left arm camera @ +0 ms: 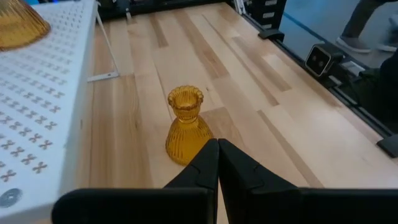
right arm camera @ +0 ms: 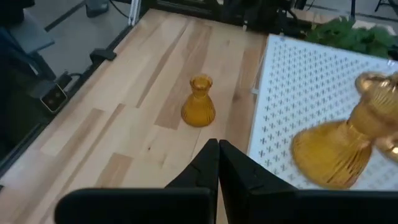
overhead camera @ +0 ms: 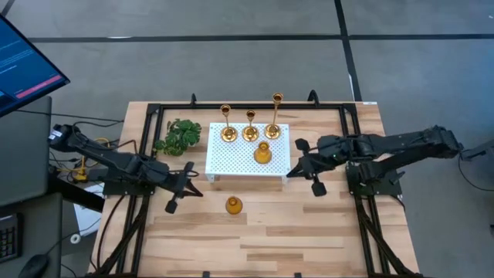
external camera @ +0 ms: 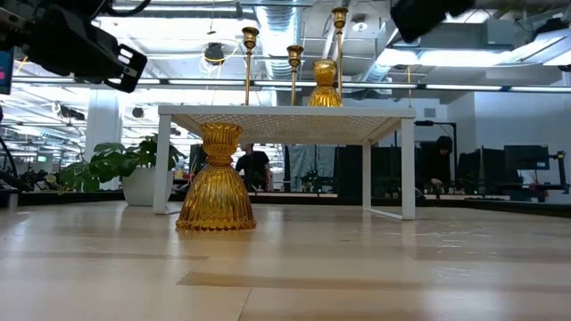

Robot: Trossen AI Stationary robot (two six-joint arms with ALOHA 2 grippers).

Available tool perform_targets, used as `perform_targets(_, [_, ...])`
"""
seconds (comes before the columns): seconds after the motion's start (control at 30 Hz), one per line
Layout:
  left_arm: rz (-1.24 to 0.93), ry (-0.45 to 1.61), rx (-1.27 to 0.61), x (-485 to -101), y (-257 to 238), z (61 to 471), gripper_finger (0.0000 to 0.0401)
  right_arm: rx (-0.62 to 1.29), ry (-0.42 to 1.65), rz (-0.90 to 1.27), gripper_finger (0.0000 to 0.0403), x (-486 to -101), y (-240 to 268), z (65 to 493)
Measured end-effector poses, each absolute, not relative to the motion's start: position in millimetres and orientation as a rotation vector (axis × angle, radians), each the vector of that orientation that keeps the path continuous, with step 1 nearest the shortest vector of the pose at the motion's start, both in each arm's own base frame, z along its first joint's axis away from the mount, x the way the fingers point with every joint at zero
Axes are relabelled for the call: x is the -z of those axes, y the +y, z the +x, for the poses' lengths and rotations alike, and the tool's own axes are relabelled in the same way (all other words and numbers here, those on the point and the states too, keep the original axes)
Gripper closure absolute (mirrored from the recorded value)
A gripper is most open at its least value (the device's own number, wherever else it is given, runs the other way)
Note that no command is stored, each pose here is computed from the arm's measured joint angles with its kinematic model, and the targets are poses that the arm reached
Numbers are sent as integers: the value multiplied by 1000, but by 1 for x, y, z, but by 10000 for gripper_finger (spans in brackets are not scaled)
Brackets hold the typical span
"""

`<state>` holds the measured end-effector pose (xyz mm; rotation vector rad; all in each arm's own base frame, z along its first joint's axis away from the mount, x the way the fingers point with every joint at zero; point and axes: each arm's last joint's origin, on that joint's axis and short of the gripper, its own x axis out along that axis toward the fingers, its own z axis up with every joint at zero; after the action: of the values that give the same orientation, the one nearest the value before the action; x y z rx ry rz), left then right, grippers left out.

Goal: Pick & Place candle stick holders
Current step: Align the yellow candle holder on the shelf with the yellow candle holder

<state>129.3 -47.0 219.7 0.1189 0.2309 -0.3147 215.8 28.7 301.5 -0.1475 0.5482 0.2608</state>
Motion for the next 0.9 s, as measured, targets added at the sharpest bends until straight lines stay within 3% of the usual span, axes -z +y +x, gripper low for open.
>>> perform_targets(0.27, [125,259,315,-213,-52,144,393,-250,453,-159,403,-259,24,201])
perform_targets(0.67, [114,228,318,-213,-56,154,393,-274,180,-90,403,-227,10,156])
perform_targets(0.9, [89,182,439,-215,-62,160,393,-266,134,-2,403,-189,10,146])
